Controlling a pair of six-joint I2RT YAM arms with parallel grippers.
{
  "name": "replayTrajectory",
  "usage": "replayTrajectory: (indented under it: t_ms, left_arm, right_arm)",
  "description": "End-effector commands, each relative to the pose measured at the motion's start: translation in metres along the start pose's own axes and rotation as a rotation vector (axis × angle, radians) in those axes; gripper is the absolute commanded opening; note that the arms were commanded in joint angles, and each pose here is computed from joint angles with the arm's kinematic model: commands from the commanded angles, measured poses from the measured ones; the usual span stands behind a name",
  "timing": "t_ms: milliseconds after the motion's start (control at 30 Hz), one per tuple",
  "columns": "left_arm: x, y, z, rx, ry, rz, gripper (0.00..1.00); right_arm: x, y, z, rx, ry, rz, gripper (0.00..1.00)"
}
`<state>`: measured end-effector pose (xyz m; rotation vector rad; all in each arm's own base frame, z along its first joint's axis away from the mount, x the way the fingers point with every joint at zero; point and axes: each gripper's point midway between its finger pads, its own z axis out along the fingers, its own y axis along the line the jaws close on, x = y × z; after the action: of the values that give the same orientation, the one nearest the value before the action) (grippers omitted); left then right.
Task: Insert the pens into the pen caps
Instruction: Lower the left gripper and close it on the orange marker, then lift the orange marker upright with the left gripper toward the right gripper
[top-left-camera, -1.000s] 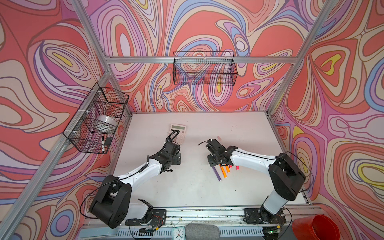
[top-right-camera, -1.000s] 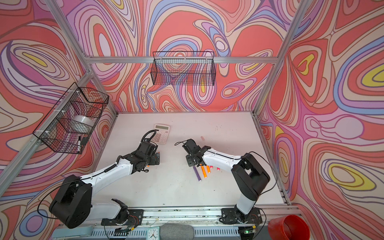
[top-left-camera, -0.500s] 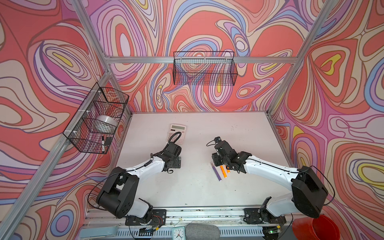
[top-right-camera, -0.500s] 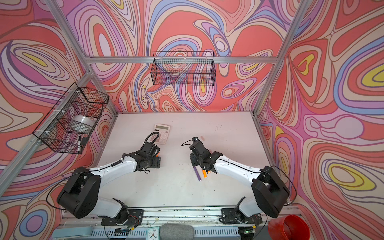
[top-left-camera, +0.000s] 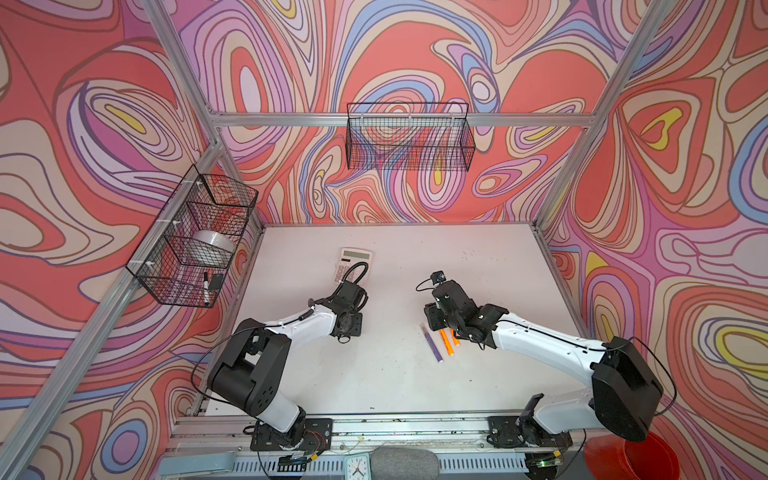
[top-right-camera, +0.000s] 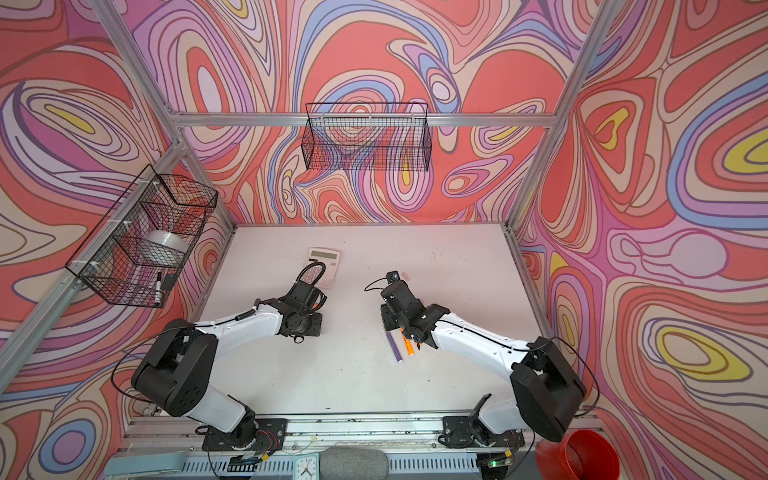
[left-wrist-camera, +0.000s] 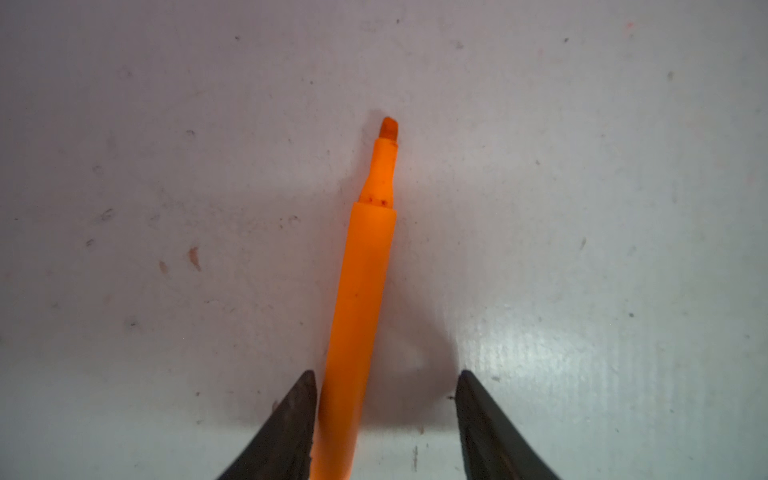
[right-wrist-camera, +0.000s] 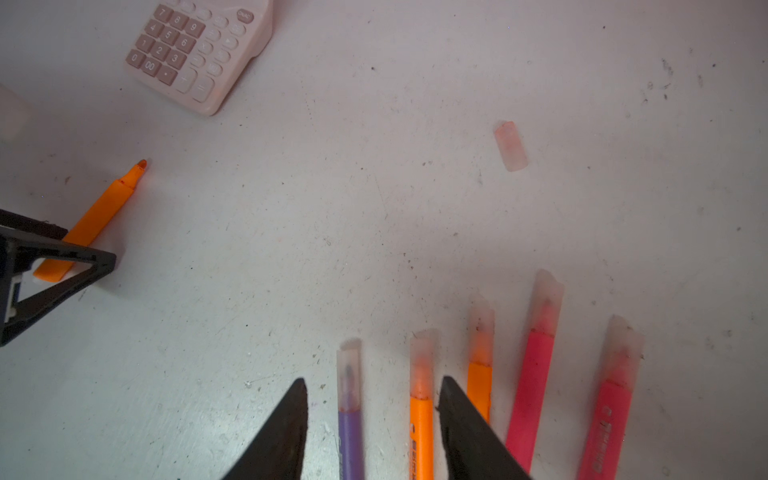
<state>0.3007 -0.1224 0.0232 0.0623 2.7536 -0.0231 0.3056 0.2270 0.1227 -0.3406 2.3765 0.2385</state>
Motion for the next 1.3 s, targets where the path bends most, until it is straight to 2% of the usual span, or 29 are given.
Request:
replayTrajectory:
  t_ms: [0, 100, 167, 533, 967, 1133, 1267]
  left_arm:
    - [0.004, -0.004, 0.002, 0.019, 0.042, 0.016, 0.44]
    - [0.004, -0.005, 0.004, 0.019, 0.056, 0.019, 0.34]
    - [0.005, -0.007, 0.006, 0.025, 0.063, 0.024, 0.31]
    - [0.008, -0.007, 0.012, 0.016, 0.093, 0.029, 0.3]
    - [0.006, -0.013, 0.012, 0.049, 0.093, 0.027, 0.05]
    - [-0.019, -0.03, -0.016, 0.168, -0.036, -0.01, 0.0]
    - [-0.059, -0.058, -0.077, 0.391, -0.257, -0.111, 0.0]
  right_arm:
    - [-0.002, -0.005, 0.0, 0.018, -0.014, 0.015, 0.52]
    - [-0.001, -0.005, 0.001, 0.017, -0.01, 0.014, 0.52]
    - [-0.001, -0.005, 0.001, 0.018, -0.009, 0.014, 0.52]
    - [-0.001, -0.005, 0.001, 0.018, -0.01, 0.014, 0.52]
    - [-0.004, -0.004, -0.004, 0.0, -0.041, 0.039, 0.53]
    - [-0.025, 0.015, -0.028, -0.143, -0.122, 0.172, 0.54]
    - [-0.079, 0.031, -0.069, -0.269, -0.279, 0.292, 0.57]
